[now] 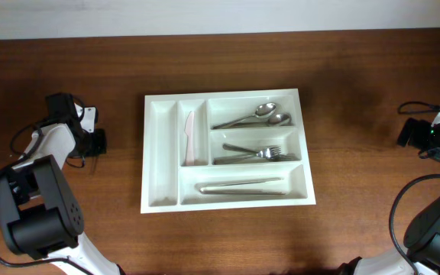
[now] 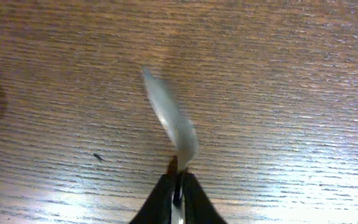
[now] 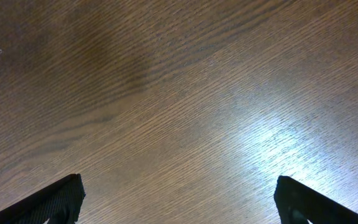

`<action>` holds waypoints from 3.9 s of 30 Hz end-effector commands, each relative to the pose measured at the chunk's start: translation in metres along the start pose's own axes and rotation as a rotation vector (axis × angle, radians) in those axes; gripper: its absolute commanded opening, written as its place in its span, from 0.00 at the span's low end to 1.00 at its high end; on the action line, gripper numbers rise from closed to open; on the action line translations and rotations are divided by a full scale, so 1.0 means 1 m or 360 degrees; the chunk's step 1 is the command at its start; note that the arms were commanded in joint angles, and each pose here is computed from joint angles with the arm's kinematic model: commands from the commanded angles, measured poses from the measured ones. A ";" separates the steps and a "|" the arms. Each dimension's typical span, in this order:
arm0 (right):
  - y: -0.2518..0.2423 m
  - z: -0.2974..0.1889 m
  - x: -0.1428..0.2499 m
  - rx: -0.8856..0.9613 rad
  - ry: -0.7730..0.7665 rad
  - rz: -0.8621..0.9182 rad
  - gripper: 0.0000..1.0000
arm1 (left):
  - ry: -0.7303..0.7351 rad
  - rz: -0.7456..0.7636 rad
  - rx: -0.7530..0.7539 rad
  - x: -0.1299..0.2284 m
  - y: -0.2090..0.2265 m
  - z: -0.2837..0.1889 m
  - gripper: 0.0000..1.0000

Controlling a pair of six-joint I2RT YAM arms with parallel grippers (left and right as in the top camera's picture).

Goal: Pack container
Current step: 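Align the left gripper over the right spoon and grasp its handle, then carry the spoon into the tray's leftmost compartment and release, then move the left gripper back over the remaining spoon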

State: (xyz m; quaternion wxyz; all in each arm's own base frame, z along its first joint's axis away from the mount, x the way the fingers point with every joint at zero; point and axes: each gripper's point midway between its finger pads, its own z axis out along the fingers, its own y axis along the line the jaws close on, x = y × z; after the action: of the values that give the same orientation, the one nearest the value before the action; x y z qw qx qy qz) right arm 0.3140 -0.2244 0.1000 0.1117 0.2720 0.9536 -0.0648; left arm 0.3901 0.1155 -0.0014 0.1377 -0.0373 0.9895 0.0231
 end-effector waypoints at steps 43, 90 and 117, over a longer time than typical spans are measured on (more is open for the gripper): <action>-0.003 0.001 0.002 0.0010 0.0006 0.0022 0.99 | -0.0325 0.0083 0.0366 -0.031 -0.185 -0.185 0.02; -0.003 0.001 0.002 0.0010 0.0006 0.0022 0.99 | -0.0364 0.0029 0.0006 -0.088 -0.108 -0.186 0.85; -0.003 0.001 0.002 0.0010 0.0006 0.0022 0.99 | -0.0052 -0.0594 -0.0493 -0.003 0.117 -0.171 0.99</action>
State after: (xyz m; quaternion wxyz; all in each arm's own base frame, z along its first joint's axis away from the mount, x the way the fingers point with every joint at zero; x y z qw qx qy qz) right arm 0.3140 -0.2244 0.1000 0.1117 0.2718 0.9537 -0.0648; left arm 0.3449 0.2219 0.1778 0.1582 -0.2715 0.9364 0.1561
